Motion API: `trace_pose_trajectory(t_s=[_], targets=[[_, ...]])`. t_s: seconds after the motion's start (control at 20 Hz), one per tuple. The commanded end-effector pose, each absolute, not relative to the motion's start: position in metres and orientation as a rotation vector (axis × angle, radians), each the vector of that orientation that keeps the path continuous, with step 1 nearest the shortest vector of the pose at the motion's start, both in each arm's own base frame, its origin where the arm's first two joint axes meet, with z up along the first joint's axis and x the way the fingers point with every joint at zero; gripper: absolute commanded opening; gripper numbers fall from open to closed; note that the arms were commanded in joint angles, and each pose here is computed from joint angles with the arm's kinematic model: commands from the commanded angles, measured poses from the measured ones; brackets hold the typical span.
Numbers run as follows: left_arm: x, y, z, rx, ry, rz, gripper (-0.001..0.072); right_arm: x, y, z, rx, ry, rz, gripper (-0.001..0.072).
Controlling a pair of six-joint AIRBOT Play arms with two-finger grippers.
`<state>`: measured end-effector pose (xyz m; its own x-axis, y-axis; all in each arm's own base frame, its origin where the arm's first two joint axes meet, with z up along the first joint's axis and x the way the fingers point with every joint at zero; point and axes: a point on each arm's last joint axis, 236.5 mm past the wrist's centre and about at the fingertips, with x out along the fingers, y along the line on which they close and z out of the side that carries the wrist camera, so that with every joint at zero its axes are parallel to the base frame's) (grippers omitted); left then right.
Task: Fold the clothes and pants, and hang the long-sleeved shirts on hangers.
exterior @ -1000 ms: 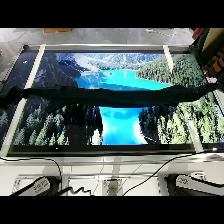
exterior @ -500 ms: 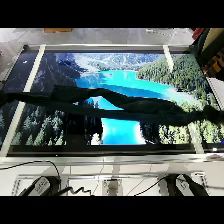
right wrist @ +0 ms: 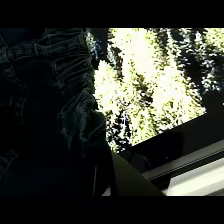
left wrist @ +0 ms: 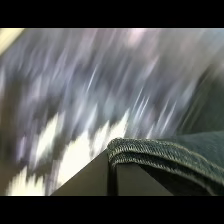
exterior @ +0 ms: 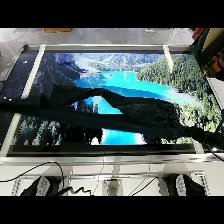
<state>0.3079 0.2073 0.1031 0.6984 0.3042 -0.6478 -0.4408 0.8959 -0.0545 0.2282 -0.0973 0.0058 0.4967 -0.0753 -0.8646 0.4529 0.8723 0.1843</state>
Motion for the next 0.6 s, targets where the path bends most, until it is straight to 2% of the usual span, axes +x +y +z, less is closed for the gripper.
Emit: trace_pose_trajectory(t_s=[0.0, 0.15, 0.45, 0.55], targets=[[0.232, 0.191, -0.011, -0.326, 1.032, 0.503, 0.0033, 0.225, -0.095, 0.002, 0.42, 1.008, -0.331, 0.0031], [0.207, 0.169, -0.051, -0.374, 1.144, 0.478, 0.0033, 0.211, -0.085, -0.014, 0.434, 1.085, -0.309, 0.0031], [0.158, 0.192, -0.059, -0.258, 1.314, 0.606, 0.0033, 0.17, -0.078, -0.034, 0.364, 1.279, -0.284, 0.0032], [0.158, 0.201, -0.057, -0.234, 1.3, 0.637, 0.0033, 0.16, -0.079, -0.037, 0.351, 1.322, -0.29, 0.0031]])
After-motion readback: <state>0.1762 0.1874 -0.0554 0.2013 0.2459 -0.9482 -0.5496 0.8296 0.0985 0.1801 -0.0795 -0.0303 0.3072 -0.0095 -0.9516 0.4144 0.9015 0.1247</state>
